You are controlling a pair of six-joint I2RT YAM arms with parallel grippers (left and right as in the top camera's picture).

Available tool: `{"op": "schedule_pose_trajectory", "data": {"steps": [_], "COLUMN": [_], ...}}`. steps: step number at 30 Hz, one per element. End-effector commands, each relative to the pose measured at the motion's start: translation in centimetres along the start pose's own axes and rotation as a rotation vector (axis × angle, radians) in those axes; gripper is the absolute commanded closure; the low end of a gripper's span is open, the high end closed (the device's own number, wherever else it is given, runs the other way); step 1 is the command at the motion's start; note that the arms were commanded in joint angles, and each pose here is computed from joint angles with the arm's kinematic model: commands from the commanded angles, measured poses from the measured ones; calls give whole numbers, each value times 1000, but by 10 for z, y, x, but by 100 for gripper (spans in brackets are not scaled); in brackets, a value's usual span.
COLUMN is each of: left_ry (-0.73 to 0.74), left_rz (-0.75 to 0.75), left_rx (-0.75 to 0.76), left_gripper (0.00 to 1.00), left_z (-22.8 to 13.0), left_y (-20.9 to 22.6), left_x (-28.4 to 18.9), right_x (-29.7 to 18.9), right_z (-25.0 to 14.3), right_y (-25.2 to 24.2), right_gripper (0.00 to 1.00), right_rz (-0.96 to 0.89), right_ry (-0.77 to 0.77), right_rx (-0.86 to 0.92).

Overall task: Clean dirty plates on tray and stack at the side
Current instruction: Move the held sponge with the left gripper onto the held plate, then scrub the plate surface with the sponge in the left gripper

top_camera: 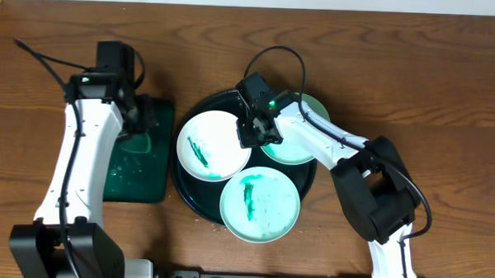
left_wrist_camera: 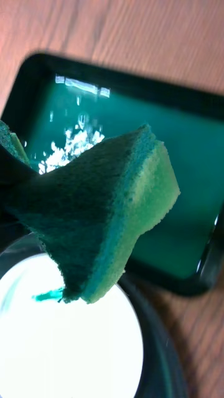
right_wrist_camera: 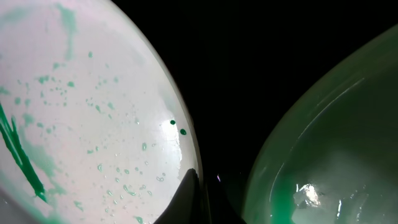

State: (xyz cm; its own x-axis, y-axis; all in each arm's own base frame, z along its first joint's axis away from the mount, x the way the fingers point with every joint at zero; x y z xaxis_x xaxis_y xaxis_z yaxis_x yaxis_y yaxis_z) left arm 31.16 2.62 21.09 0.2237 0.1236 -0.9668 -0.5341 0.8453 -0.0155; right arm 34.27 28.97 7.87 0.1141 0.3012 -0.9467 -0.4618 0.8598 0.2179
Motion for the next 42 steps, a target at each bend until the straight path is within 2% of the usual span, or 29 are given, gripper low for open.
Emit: {"op": "schedule_pose_trajectory", "data": {"steps": [1,6,8,20,23,26,31,32,34,35,37,39,41,42], "left_ry": [66,124,135,152,170,226,420,448,550,555,522,472,390,284], "left_rz": [-17,22,86,144,164,177,25,-35,-289,-320,-326,-264,-137,16], "left_rx": [-58,-78,-99,-81,-54,34,254,303,456,469,453,366,219,47], "left_gripper": [93,93,93,93,93,93,93,93,93,93,93,93,93,93], "left_z": [-18,-39,-48,-74,-82,-93,-115,-118,-128,-129,-122,-111,-95,-81], "left_y": [-28,-64,-76,-113,-116,-118,-131,-136,-155,-157,-158,-154,-142,-124], "left_x": [14,42,62,114,126,137,147,145,131,127,122,121,118,112], "right_x": [3,3,3,21,20,21,21,21,21,21,21,21,21,21], "right_z": [2,2,1,-7,-7,-7,-7,-7,-6,-6,-7,-7,-7,-7], "right_y": [-5,-4,-6,-30,-31,-30,-30,-30,-30,-30,-30,-30,-30,-30], "right_gripper": [99,99,99,99,99,99,99,99,99,99,99,99,99,99], "right_rz": [-2,3,3,111,112,108,106,106,107,106,107,107,107,107], "right_ry": [5,7,16,99,98,98,97,95,93,93,94,94,94,94], "right_rx": [-9,7,43,173,175,172,171,170,170,170,170,170,170,170]}}
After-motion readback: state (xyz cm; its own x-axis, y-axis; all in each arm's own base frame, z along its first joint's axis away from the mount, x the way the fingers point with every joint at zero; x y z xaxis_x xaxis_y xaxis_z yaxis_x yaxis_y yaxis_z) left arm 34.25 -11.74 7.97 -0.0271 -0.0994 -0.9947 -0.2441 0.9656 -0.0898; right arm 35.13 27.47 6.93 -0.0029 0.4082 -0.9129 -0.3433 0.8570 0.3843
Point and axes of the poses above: each gripper's point midway between its finger pads, its own x axis out along the fingers, its own y axis along the line the jaws close on, z = x × y, the point moved 7 cm from there along -x, back along the fingers, and after that the axes turned 12 degrees about -x, right-handed, at the moved point
